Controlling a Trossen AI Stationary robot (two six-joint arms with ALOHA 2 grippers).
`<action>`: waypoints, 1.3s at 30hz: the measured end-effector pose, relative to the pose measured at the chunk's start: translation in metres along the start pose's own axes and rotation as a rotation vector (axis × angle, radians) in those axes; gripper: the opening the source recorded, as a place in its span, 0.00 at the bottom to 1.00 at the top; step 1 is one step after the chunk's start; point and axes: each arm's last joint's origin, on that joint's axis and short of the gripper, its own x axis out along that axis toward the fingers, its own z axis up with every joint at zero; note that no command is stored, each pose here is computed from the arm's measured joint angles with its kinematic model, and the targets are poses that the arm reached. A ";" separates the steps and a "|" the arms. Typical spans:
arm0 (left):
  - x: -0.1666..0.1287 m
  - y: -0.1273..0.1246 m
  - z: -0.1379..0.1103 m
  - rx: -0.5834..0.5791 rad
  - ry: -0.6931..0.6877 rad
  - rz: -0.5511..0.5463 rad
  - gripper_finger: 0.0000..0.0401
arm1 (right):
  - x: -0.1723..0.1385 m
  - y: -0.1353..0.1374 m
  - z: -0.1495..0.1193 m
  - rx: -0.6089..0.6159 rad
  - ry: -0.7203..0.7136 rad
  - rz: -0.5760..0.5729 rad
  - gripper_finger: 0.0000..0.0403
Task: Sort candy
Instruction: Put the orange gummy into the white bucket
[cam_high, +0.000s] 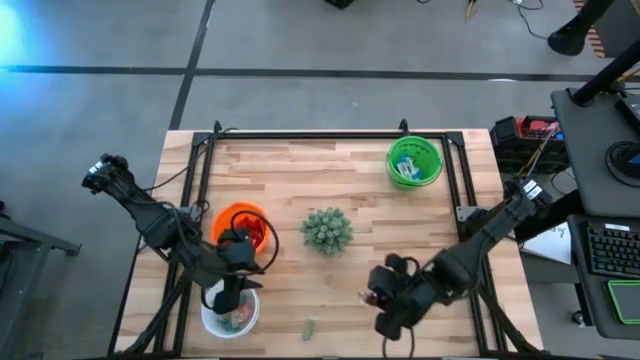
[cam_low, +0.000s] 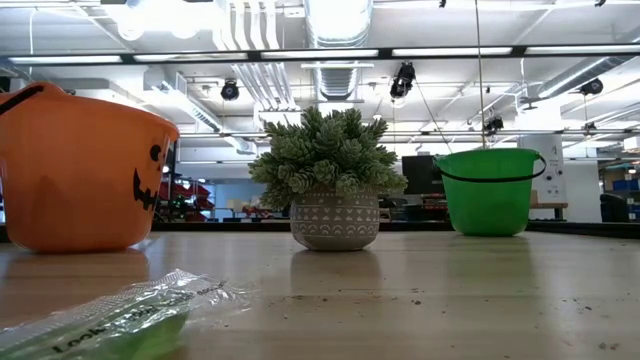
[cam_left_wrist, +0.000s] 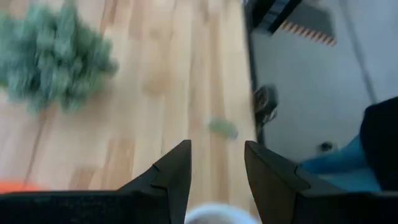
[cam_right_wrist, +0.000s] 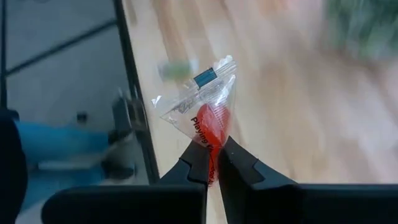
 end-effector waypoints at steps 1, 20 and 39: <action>0.000 -0.001 0.003 0.006 -0.030 -0.014 0.33 | -0.003 0.000 0.009 -0.018 -0.029 0.009 0.03; -0.001 0.005 0.049 0.101 -0.355 -0.119 0.33 | -0.020 0.015 0.073 -0.168 -0.392 0.234 0.03; 0.034 0.013 0.073 0.148 -0.370 -0.234 0.33 | -0.011 0.012 0.098 -0.209 -0.520 0.300 0.03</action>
